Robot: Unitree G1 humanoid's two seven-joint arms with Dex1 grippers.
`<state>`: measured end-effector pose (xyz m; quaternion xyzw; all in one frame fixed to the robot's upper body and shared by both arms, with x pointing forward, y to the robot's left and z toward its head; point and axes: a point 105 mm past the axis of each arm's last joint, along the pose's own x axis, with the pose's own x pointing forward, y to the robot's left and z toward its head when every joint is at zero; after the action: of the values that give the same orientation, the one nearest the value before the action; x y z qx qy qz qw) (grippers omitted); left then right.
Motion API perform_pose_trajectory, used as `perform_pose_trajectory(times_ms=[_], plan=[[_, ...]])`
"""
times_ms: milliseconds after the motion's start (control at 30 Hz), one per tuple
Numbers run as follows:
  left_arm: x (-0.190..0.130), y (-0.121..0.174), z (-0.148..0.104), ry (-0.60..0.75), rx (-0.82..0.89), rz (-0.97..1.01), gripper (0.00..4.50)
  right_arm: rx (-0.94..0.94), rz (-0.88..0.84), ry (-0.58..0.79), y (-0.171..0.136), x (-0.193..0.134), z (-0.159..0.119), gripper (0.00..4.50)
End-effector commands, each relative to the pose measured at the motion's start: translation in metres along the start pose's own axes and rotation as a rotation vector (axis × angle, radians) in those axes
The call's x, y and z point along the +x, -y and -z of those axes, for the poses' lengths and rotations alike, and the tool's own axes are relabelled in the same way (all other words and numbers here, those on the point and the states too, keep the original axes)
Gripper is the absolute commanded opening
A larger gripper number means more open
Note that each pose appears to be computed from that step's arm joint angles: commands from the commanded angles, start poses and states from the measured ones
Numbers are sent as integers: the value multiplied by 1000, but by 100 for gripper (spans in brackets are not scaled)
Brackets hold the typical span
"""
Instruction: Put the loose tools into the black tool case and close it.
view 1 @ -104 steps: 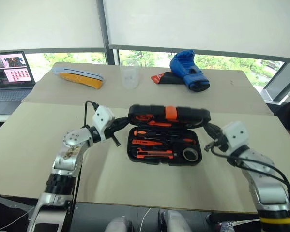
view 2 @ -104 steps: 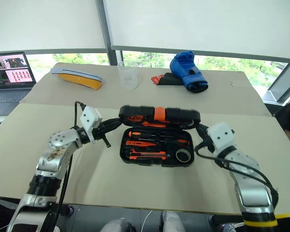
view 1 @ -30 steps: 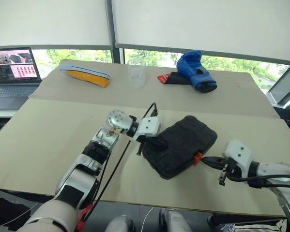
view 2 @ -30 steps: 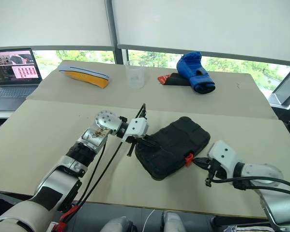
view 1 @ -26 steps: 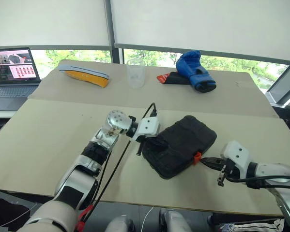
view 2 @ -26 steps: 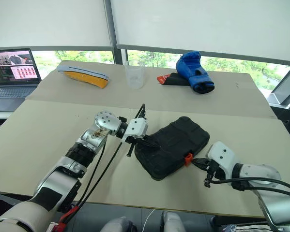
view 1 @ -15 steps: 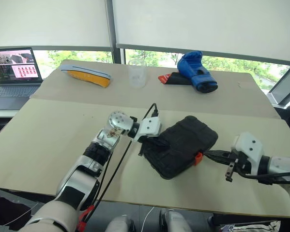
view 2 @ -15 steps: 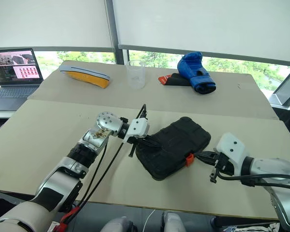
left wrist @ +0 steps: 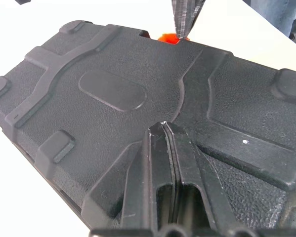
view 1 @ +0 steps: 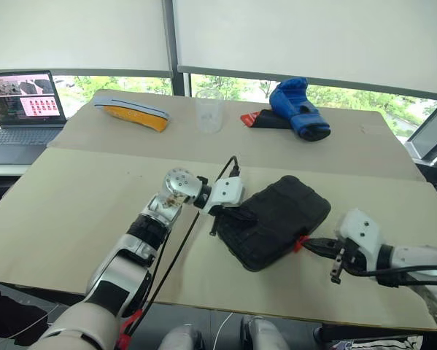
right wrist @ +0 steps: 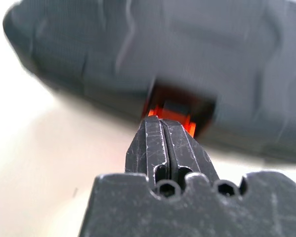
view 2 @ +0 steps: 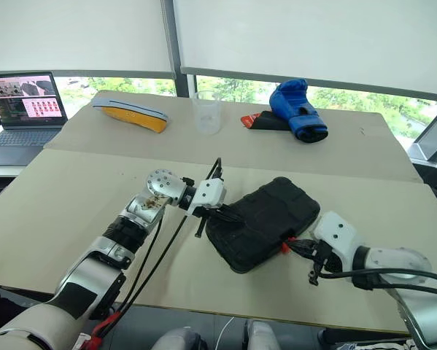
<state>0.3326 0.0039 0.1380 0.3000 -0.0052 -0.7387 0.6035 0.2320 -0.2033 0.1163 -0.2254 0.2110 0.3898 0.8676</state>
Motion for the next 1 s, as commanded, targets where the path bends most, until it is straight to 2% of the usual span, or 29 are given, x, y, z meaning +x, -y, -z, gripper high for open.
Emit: perform_pose_trajectory(times_ms=[33, 233, 467, 600, 800, 1000], plan=[[4, 5, 14, -53, -33, 23, 5, -21, 31, 2, -1, -7, -4, 0], [10, 2, 8, -34, -19, 31, 5, 20, 61, 10, -3, -4, -2, 0], [23, -1, 1, -26, 10, 43, 5, 61, 138, 17, 8, 21, 16, 0], [25, -2, 1, -36, 24, 49, 5, 31, 139, 77, 12, 30, -1, 0], [28, 2, 10, -81, 73, 64, 5, -26, 133, 135, 14, 24, -30, 0], [33, 8, 16, -92, 93, 77, 5, -40, 116, 161, 14, 21, -46, 0]])
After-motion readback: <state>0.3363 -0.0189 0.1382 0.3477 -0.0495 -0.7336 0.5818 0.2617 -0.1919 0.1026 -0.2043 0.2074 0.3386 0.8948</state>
